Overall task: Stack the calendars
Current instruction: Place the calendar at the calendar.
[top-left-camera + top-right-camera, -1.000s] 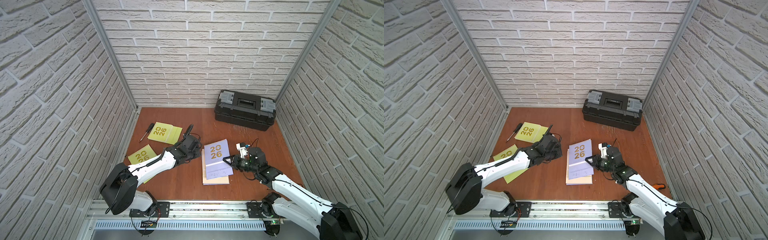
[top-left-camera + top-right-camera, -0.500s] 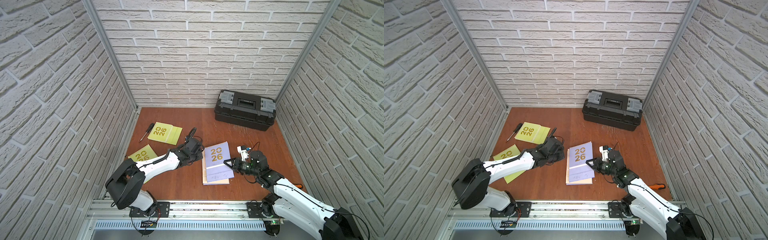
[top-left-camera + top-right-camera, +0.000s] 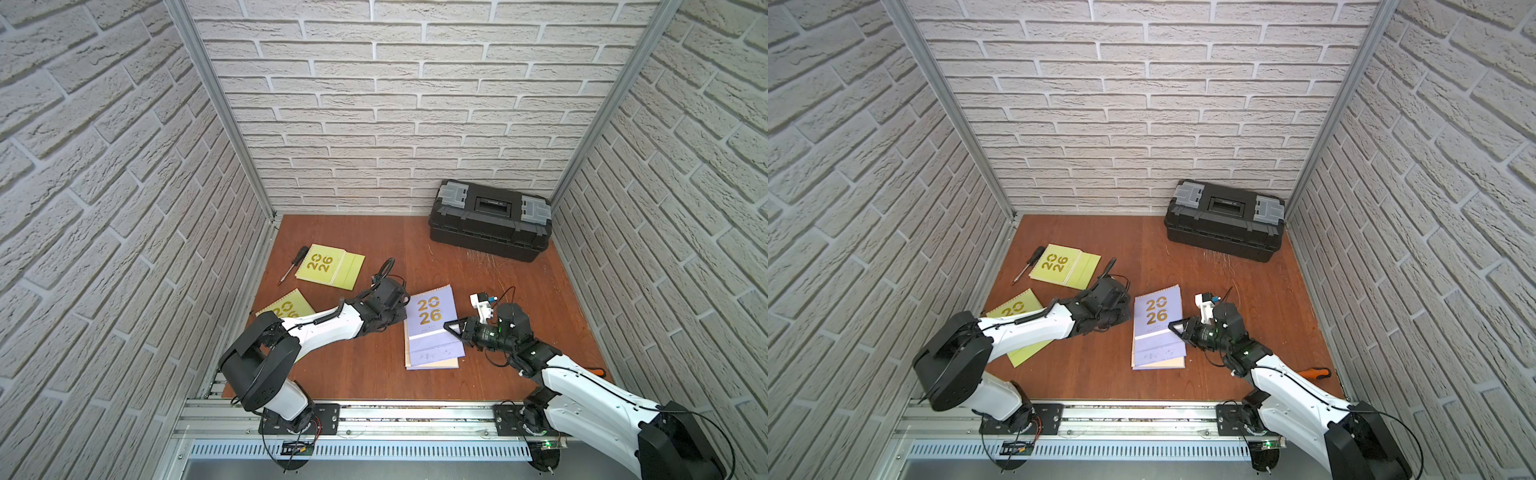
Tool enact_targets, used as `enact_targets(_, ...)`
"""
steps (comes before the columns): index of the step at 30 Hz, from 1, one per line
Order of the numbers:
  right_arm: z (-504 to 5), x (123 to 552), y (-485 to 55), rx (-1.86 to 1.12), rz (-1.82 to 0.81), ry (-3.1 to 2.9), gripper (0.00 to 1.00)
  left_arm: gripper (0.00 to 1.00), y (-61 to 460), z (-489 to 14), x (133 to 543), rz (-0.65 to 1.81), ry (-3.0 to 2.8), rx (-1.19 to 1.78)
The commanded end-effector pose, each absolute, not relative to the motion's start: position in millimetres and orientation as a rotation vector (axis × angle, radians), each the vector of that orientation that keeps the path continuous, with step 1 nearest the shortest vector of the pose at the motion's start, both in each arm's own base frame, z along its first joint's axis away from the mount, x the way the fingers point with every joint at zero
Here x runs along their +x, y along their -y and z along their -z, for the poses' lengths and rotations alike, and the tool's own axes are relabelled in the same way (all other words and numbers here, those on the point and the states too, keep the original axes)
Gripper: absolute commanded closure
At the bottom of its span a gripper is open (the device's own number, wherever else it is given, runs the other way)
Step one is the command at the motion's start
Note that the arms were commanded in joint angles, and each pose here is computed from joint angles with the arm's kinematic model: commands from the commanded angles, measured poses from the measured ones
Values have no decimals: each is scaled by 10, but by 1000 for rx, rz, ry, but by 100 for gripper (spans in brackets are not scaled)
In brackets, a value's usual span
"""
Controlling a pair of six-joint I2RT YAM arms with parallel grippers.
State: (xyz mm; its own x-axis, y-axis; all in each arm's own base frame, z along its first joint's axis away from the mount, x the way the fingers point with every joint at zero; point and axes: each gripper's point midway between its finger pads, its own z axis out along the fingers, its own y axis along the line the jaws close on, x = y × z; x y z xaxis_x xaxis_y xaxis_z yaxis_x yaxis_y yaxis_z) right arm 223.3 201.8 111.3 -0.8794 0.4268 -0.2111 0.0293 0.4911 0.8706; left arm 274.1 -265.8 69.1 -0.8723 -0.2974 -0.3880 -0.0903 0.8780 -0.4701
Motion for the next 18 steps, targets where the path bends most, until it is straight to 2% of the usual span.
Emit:
enact_targets(1,-1355,2307,-2114,299,-1428,-2224,94,100,2666,-652,2739,625,-2579,-294)
enact_targets(14,-1198,2316,-2106,318,-1384,-2270,93,100,2701,-630,2765,635,-2590,-287)
enact_targets(18,-1176,2307,-2082,319,-1353,-2285,90,100,2697,-637,2779,638,-2588,-288)
